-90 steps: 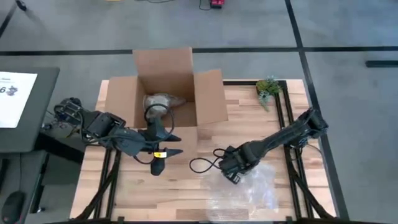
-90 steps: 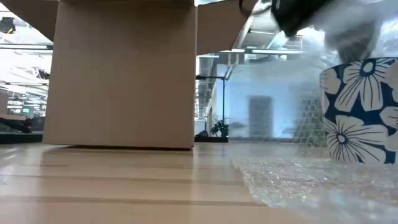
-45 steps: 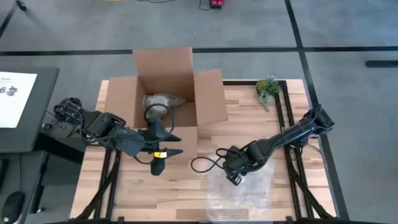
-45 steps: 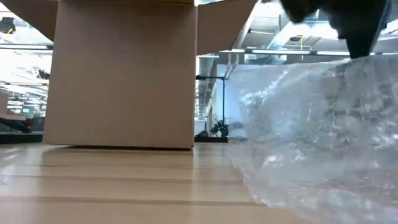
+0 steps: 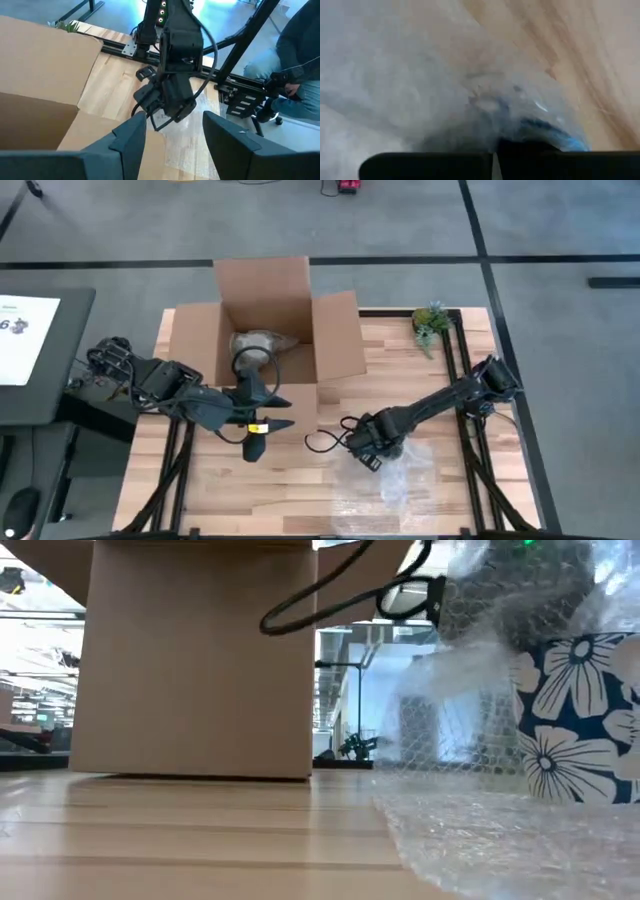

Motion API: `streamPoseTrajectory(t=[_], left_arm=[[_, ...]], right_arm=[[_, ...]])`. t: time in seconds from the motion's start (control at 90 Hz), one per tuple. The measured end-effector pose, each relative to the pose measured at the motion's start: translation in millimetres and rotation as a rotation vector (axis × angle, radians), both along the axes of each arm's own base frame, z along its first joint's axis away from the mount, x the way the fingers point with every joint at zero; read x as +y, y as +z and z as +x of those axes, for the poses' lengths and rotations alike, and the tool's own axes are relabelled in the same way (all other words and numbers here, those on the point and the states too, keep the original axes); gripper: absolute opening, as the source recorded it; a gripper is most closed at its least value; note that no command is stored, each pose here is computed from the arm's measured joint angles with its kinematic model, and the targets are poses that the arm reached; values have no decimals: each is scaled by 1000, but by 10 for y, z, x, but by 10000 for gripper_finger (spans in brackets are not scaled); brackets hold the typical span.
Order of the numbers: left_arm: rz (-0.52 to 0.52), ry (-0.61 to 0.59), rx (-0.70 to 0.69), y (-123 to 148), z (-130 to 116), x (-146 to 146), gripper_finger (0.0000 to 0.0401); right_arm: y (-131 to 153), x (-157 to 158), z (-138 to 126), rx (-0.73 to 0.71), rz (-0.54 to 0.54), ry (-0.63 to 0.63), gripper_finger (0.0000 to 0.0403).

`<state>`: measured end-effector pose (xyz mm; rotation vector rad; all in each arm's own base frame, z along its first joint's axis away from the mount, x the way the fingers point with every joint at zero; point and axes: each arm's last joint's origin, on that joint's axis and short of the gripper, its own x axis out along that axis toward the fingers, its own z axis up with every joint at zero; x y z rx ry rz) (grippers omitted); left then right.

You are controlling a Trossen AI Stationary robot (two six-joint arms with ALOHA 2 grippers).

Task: Wrap mug
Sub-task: Wrap the blue patterned mug with the bubble wrap

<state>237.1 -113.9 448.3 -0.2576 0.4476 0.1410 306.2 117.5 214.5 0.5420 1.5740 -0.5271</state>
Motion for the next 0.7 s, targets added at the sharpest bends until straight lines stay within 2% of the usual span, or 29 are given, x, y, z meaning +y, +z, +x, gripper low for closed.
streamPoseTrajectory(t=[0.233,0.344,0.456,0.544,0.7], left_arm=[[-4,2,-1,1,0,1,175],[-4,2,0,0,0,1,175],[-4,2,0,0,0,1,175],[-4,1,0,0,0,1,175],[-4,0,1,0,0,1,175]], right_arm=[[505,-64,-134,-44,25,10,0],[748,-74,-205,-115,58,-6,0],[888,24,-189,-250,156,23,0],[898,127,-158,-318,195,63,0],[558,182,-115,-207,153,80,0]])
